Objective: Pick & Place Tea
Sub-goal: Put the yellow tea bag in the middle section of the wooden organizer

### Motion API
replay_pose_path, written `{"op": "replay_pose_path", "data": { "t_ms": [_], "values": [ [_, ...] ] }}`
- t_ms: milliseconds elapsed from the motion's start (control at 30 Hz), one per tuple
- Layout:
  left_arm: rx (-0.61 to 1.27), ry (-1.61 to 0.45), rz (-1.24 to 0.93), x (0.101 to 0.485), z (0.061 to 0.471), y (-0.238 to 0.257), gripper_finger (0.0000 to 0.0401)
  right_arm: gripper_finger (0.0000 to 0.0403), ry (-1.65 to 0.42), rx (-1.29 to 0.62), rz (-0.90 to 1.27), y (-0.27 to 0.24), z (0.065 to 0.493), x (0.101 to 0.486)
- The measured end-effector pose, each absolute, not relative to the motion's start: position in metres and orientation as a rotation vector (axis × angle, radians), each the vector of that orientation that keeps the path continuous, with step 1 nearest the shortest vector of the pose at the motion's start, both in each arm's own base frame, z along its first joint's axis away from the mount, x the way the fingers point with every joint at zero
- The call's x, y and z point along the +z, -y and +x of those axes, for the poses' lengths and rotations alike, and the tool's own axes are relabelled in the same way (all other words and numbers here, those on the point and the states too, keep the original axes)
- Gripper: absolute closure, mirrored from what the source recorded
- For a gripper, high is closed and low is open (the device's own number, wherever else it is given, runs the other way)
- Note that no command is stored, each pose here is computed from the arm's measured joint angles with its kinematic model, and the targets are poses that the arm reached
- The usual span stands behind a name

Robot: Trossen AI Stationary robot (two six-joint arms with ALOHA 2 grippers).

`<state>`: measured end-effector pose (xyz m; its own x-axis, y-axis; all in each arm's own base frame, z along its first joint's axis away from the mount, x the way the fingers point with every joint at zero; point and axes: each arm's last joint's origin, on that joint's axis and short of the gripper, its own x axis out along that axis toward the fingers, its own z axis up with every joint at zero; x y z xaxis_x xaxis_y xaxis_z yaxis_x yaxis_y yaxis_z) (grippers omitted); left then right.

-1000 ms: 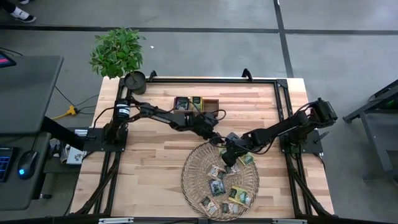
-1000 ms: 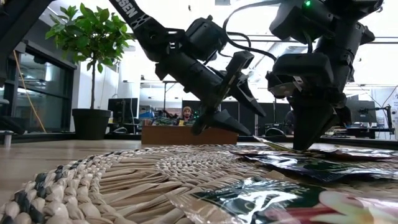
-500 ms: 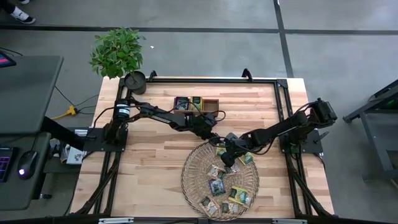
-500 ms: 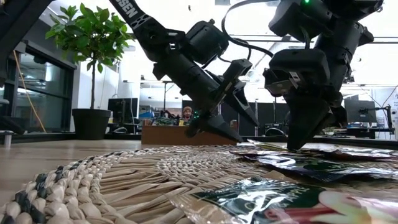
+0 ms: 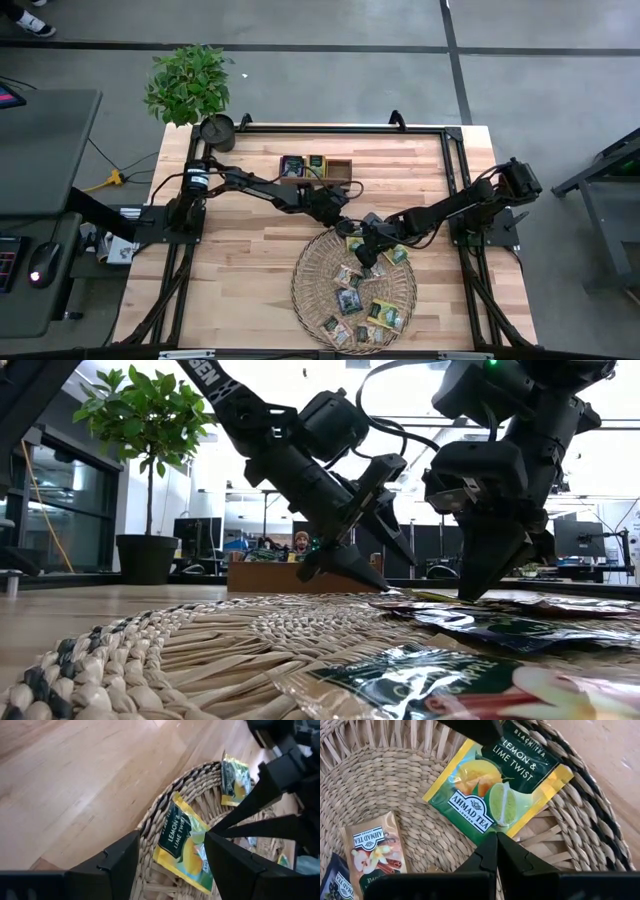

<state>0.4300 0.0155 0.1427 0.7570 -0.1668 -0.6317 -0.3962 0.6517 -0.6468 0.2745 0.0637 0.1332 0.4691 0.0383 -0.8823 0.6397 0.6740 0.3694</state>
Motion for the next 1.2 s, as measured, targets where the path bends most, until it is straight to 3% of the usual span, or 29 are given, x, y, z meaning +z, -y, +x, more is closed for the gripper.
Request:
{"op": "replay_pose_path", "data": {
  "t_ms": [1200],
  "values": [
    [0.109, -0.818, -0.900, 0.138, 0.425, -0.014, 0.0181, 0.0403, -1.042, -0.406, 0.750, -0.065, 0.280, 0.123]
  ]
}}
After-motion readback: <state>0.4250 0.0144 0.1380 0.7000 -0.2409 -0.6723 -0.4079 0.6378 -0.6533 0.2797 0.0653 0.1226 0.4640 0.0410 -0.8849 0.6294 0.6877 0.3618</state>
